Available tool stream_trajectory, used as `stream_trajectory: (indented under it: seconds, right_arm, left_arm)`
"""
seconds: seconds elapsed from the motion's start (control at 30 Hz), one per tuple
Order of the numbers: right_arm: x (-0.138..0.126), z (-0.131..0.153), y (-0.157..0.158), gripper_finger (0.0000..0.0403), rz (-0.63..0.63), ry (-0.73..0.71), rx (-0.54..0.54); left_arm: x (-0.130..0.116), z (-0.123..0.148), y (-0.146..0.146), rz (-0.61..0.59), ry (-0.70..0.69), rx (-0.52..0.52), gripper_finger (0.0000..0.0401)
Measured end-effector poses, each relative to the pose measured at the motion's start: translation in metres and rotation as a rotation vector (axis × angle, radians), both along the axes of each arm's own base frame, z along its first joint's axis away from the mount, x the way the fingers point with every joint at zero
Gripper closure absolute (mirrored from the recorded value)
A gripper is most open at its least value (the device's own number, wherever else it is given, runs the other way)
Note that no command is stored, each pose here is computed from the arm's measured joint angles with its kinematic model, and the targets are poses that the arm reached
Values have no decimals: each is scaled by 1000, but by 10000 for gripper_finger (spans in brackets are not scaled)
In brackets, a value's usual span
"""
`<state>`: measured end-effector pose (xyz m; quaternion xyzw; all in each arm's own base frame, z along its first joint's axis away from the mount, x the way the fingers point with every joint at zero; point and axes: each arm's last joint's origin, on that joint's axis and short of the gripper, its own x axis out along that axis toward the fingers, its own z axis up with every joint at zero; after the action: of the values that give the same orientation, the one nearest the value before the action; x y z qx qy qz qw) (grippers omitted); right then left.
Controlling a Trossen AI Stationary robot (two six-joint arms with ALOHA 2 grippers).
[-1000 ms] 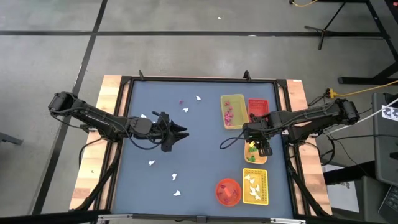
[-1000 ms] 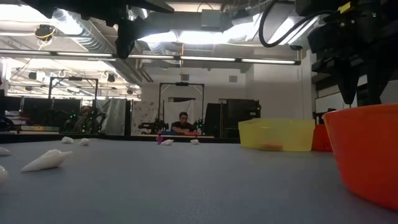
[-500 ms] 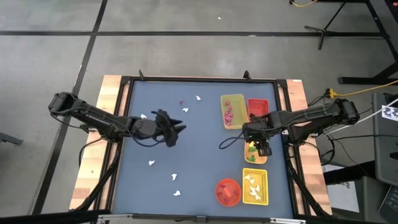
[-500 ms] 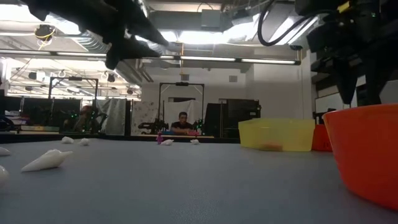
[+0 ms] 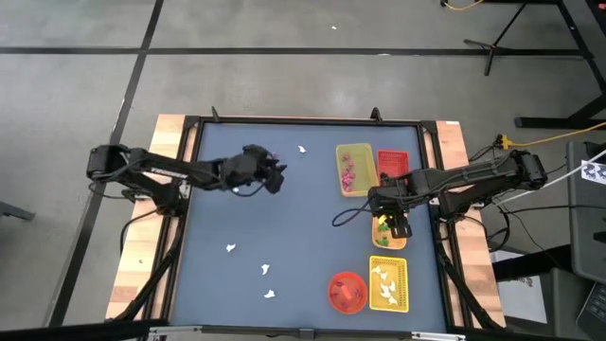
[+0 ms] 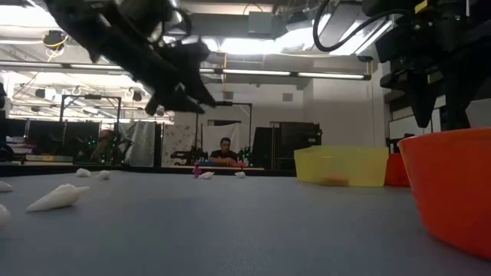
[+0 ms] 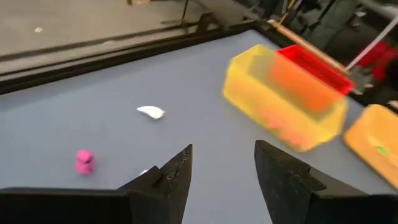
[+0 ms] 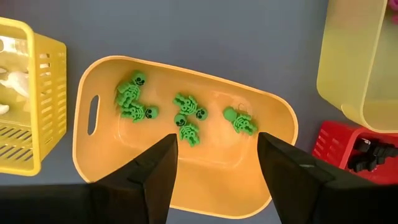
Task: Sort Halloween decoration
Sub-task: Put the pink skeleton toy into the top yellow bin
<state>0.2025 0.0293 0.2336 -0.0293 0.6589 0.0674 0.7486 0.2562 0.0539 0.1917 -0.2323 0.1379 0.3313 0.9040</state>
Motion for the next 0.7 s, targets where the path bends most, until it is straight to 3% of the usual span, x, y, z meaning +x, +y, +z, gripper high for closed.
stream_trajectory:
  seconds: [0.17, 0.37, 0.7]
  right_arm:
    - [0, 0, 0, 182, 0, 0, 0]
    - [0, 0, 0, 182, 0, -2, 0]
    - [1, 0, 0, 182, 0, -7, 1]
  left_arm:
    - [-3, -13, 32, 48, 46, -42, 243]
    - [-10, -22, 60, 70, 99, -13, 243]
    - [-9, -44, 80, -46, 255, 103, 243]
